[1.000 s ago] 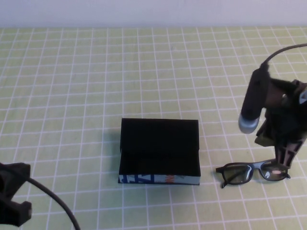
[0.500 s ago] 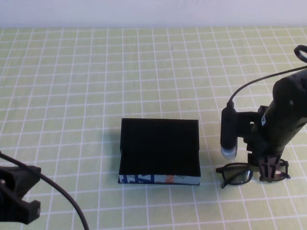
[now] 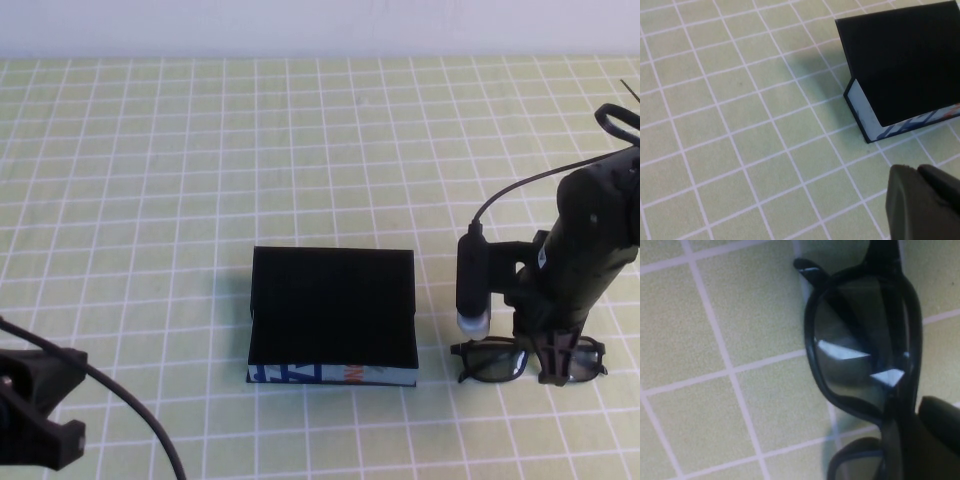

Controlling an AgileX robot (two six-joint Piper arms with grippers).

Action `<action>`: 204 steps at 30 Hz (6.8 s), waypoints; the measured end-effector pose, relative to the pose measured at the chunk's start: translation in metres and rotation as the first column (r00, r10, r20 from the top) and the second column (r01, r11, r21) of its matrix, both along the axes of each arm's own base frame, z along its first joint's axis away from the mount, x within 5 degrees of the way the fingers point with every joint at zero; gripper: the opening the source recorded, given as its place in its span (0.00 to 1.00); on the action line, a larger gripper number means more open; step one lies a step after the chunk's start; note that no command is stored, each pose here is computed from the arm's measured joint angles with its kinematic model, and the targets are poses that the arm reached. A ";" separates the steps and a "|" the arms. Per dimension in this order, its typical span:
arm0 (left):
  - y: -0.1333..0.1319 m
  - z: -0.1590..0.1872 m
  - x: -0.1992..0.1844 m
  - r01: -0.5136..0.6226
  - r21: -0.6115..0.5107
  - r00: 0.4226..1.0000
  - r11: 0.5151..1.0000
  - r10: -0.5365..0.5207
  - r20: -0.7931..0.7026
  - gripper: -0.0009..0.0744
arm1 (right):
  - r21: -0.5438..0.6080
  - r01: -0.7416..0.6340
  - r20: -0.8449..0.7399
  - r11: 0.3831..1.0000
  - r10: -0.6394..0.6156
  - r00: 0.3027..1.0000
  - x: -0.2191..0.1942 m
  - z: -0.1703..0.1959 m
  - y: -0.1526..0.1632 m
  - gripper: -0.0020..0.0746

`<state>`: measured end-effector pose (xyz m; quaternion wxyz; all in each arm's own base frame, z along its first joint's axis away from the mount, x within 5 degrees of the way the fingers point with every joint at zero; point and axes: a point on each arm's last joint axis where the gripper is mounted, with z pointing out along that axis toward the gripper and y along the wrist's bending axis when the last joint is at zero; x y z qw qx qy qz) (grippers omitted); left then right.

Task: Return glasses to glasses case
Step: Pick up the glasses from the table, then place the glasses in the glasses case, then close the glasses case

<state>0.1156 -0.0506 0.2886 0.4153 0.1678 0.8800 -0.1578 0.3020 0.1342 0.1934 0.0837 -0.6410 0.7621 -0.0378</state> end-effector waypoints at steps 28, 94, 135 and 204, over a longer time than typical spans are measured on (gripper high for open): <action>0.000 -0.001 -0.001 0.009 0.002 1.000 1.000 -0.008 -0.020 0.01 | 0.040 0.006 0.007 0.999 -0.006 1.000 -0.014 0.027 -0.003 0.30; 0.000 0.002 0.003 -0.013 -0.005 0.999 1.000 0.013 0.035 0.01 | 0.221 -0.158 -0.038 0.962 0.171 0.985 0.008 0.038 0.158 0.12; -0.096 -0.056 0.038 0.533 0.076 0.846 0.843 -0.529 -0.066 0.01 | 0.504 0.421 -0.117 0.754 -0.423 0.898 0.049 0.121 0.095 0.01; -0.146 -0.138 0.088 0.366 0.290 0.930 0.884 -0.352 -0.101 0.01 | 0.429 0.626 -0.494 0.652 -0.411 0.766 0.125 0.001 0.083 0.00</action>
